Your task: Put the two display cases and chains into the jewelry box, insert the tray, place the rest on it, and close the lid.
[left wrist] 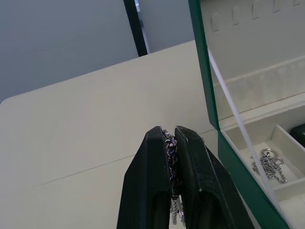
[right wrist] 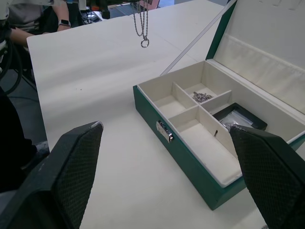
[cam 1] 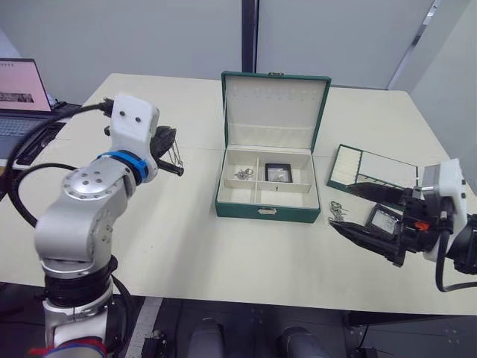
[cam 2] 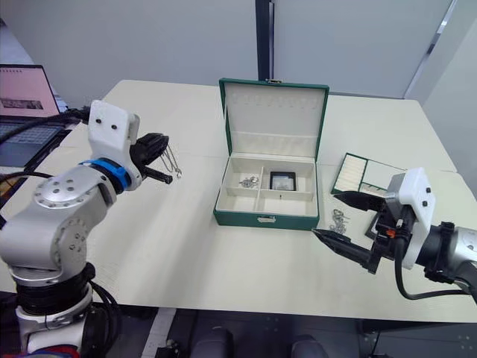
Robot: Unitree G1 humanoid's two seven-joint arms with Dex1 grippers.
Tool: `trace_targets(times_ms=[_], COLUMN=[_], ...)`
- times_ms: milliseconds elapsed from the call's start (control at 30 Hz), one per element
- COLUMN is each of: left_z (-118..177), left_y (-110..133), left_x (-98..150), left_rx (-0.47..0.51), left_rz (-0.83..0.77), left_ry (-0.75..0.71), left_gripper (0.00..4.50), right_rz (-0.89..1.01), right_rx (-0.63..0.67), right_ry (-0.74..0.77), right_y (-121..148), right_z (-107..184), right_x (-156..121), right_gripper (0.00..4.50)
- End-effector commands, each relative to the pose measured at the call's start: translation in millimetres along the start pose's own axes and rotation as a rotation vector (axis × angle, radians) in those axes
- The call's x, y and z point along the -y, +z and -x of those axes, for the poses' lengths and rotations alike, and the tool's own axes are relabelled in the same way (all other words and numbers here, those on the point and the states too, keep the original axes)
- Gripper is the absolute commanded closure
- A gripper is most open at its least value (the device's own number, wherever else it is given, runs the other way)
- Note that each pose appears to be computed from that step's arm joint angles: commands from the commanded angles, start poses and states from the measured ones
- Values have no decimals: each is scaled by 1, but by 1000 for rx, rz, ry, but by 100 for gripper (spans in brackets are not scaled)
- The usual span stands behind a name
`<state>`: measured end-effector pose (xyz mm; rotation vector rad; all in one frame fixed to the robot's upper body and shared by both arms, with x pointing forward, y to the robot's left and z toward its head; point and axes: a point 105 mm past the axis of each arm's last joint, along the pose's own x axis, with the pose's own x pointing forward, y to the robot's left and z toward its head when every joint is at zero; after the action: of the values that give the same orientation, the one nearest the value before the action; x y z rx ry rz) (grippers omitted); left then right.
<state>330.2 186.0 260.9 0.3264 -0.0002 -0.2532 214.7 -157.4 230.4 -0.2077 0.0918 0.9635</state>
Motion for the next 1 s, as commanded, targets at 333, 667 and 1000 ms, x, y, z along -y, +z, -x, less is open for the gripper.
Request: trace_targets(times_ms=[333,667,1000], left_z=[24,15,-6], left_y=[38,51,34], left_x=[31,52,71], left_rx=[-55,-29,-18], left_rz=[-86,-87,-50], left_ry=[-264,-377,-472], left_gripper=[449,449,449], right_rz=[-43,-30,-43], right_rx=[48,44,27], right_ry=[33,18,-21], right_y=[15,18,11], right_z=[12,9,7], right_x=[3,2,2], right_gripper=[0,0,0])
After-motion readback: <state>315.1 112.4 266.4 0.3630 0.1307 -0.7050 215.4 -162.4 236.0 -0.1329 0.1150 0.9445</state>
